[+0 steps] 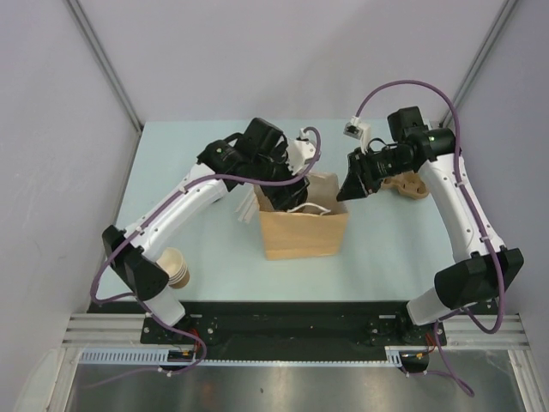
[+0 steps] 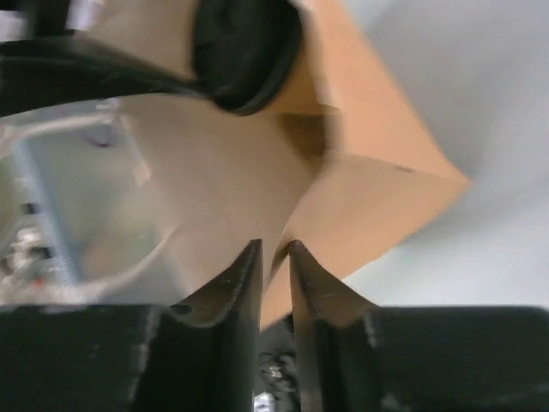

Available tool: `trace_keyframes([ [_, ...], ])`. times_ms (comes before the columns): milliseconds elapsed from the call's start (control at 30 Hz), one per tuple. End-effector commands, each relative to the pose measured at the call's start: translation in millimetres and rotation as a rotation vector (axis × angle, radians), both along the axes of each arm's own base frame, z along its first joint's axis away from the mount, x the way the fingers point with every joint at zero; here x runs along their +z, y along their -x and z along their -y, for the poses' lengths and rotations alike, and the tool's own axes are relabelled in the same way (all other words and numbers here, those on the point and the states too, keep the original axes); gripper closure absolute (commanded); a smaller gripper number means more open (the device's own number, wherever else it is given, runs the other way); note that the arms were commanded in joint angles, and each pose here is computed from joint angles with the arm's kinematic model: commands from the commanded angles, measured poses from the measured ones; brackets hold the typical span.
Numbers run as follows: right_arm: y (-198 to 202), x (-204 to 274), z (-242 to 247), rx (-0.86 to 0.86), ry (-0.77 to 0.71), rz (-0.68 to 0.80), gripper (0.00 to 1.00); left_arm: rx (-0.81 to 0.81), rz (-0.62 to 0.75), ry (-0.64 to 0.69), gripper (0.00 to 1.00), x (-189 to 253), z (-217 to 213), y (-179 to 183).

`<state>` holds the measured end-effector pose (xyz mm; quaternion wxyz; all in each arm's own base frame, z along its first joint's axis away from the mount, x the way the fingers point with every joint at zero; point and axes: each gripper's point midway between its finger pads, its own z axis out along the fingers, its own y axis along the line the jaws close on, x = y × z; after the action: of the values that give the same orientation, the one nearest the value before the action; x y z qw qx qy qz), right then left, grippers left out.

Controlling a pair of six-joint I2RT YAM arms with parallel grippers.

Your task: Pack the takeout coffee

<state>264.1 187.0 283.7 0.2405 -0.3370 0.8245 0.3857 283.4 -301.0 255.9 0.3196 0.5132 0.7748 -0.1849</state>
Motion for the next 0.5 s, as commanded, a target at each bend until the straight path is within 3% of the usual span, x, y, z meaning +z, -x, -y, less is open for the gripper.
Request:
trace_keyframes([
  [0,67,41,-12,0.158,-0.194,-0.116,0.52,-0.054,0.05,0.054,0.91,25,-6,10],
  [33,70,39,-10,0.161,-0.18,-0.1,0.36,-0.061,0.054,0.054,0.91,26,-6,11],
  [133,58,23,-1,0.132,-0.078,-0.071,0.21,-0.084,0.045,0.058,0.91,24,-7,16],
  [267,15,36,7,0.036,-0.024,0.056,0.17,-0.107,0.026,0.068,0.91,23,-6,22],
  [467,-49,66,-2,-0.045,0.025,0.374,0.06,-0.124,0.017,0.09,0.91,26,-6,30],
])
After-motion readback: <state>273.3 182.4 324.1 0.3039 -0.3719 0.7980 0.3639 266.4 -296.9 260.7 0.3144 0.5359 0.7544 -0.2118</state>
